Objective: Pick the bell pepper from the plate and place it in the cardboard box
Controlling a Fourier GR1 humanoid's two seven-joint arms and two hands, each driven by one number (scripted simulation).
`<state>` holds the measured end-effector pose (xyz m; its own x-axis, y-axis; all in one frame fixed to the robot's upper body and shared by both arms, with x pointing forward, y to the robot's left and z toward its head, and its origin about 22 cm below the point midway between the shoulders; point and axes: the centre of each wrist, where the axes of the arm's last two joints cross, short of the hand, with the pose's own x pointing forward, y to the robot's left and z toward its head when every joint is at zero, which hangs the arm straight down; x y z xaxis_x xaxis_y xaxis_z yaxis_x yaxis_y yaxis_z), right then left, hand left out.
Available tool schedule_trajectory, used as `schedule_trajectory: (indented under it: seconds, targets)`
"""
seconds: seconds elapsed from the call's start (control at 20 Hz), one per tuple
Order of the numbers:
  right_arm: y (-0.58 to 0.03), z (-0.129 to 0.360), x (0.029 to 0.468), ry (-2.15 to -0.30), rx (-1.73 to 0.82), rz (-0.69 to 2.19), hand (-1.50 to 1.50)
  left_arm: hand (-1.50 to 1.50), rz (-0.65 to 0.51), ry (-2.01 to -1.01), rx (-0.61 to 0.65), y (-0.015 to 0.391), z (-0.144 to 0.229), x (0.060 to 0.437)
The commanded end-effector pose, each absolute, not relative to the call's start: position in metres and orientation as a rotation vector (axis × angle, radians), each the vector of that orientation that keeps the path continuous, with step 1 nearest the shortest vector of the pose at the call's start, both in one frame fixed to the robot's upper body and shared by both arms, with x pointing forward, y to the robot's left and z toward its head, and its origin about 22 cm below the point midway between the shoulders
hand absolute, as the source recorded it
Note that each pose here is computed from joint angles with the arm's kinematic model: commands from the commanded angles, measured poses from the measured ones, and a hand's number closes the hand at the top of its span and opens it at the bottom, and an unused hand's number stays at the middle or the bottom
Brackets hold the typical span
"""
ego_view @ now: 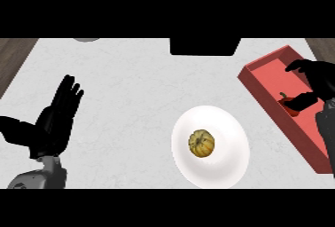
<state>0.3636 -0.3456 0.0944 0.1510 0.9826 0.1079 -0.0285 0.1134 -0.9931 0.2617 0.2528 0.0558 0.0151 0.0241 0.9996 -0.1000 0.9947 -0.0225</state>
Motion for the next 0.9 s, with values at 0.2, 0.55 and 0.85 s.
schedule_trajectory:
  seconds: [0.2,0.55,0.85]
  targets:
    - [-0.343,0.112,0.383,-1.588,-1.176,0.711,-1.5,0.0,0.089,-1.554,0.043,0.256,0.059,0.257]
    - [-0.364,0.113,0.38,-1.767,-0.865,0.366,-1.5,0.0,0.105,-1.565,0.057,0.261,0.063,0.261]
    - [-0.395,0.126,0.37,-1.84,-0.563,0.043,-1.5,0.0,0.107,-1.525,0.049,0.257,0.049,0.257]
